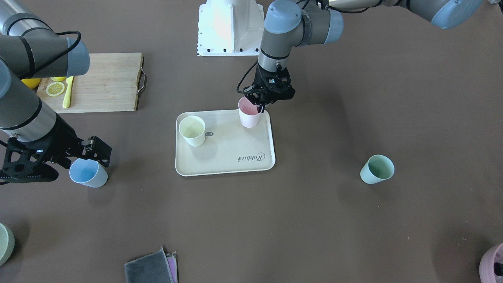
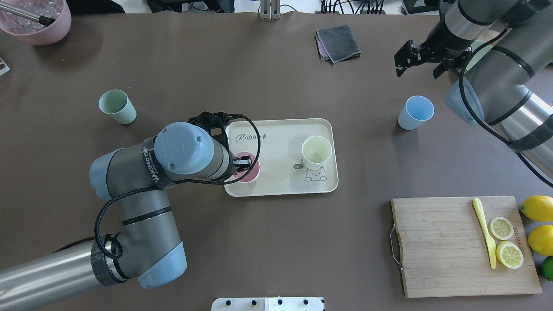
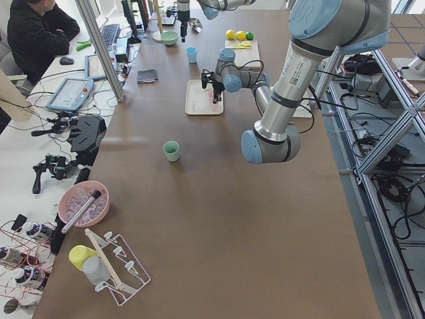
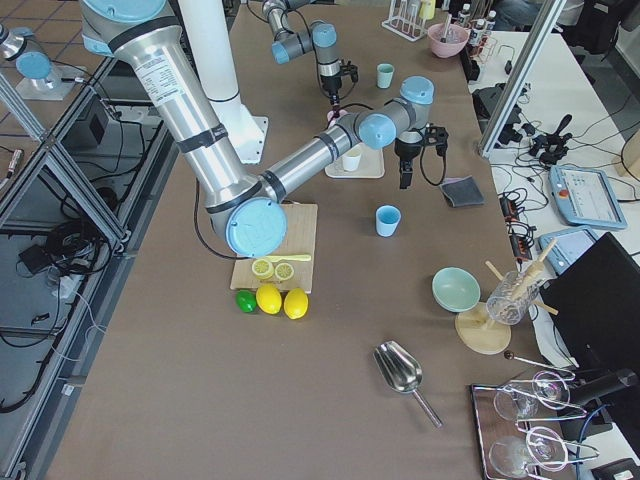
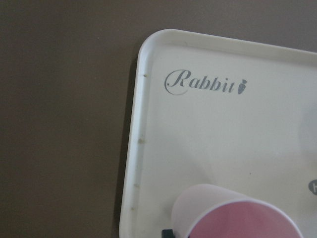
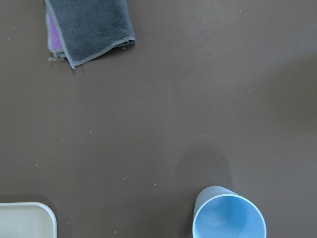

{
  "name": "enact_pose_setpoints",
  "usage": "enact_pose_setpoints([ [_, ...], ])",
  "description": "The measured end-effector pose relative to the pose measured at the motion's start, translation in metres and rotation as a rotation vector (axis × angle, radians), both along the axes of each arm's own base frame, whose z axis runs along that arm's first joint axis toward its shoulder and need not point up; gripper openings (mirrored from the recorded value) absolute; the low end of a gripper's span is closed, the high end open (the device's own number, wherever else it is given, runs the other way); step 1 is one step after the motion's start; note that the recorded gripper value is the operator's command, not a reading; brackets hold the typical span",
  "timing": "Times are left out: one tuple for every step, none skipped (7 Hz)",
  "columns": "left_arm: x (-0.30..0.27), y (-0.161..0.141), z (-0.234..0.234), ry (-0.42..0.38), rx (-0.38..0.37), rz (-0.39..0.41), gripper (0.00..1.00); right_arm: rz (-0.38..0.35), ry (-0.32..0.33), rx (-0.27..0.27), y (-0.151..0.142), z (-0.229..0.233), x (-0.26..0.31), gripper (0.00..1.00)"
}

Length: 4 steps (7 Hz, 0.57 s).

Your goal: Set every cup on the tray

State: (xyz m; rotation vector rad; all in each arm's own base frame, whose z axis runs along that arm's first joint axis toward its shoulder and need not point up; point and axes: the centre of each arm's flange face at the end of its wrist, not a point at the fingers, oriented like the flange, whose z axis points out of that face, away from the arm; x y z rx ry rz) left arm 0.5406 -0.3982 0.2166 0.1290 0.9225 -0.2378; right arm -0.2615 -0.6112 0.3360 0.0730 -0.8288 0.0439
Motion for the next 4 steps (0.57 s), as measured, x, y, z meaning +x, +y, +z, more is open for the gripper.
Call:
enact_pose_setpoints([
  [0.001, -0.004, 0.0, -0.003, -0.001, -0.005, 0.0, -0.009, 0.01, 0.005, -0.004, 0.01, 0.007, 1.0],
  [0.003, -0.007, 0.0, -0.005, -0.003, -0.008, 0.27, -0.019, 0.022, 0.009, -0.009, 0.02, 0.012, 1.0],
  [0.004, -0.009, 0.0, -0.008, -0.005, -0.01, 0.75, -0.025, 0.032, 0.006, -0.015, 0.029, 0.016, 1.0],
  [0.005, -0.01, 0.0, -0.01, -0.003, -0.015, 0.77, -0.027, 0.042, -0.01, -0.02, 0.042, 0.018, 1.0],
])
